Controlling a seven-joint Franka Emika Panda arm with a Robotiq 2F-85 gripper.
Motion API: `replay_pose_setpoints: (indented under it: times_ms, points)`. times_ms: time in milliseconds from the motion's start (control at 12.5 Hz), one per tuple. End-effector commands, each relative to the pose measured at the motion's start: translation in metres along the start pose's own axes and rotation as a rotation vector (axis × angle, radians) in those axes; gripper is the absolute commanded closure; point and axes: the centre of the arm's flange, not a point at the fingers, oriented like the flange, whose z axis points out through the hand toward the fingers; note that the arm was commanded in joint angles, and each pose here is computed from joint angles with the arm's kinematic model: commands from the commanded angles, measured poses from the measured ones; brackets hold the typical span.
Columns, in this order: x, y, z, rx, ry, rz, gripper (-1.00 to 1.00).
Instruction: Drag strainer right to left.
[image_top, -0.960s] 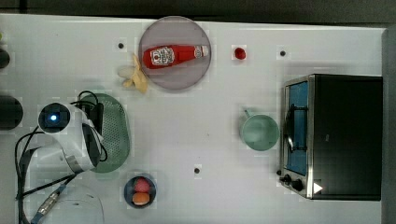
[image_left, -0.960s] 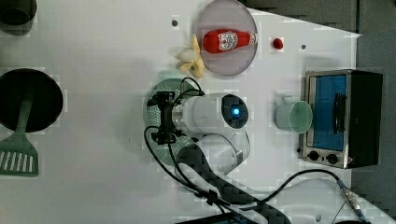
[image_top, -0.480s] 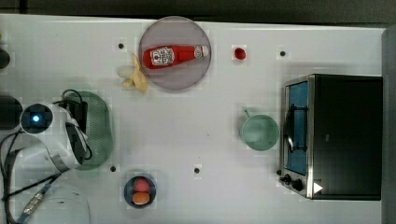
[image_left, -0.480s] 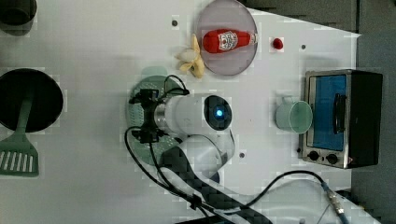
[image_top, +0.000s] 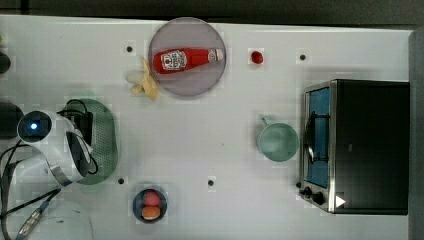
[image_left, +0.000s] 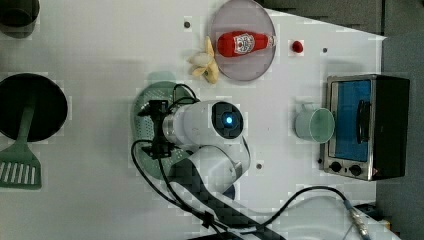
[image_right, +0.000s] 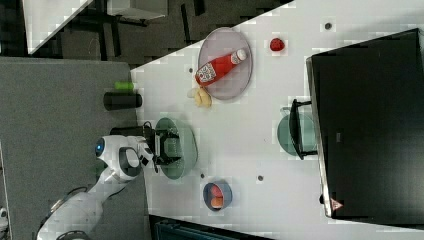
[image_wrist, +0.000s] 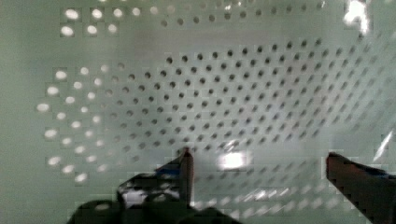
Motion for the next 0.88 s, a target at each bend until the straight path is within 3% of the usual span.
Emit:
replay_pose_setpoints:
  times_ms: [80, 320, 480, 640, 880]
  points:
    - [0.021, -0.032, -0.149, 0.102, -0.043, -0.218, -1.00]
    - [0.108, -0.045, -0.281, 0.132, -0.029, -0.413, -1.00]
    - [0.188, -0.041, -0.366, 0.170, -0.015, -0.463, -1.00]
    - [0.275, -0.022, -0.433, 0.166, 0.050, -0.498, -1.00]
    - [0.378, 0.022, -0.485, 0.094, 0.137, -0.651, -1.00]
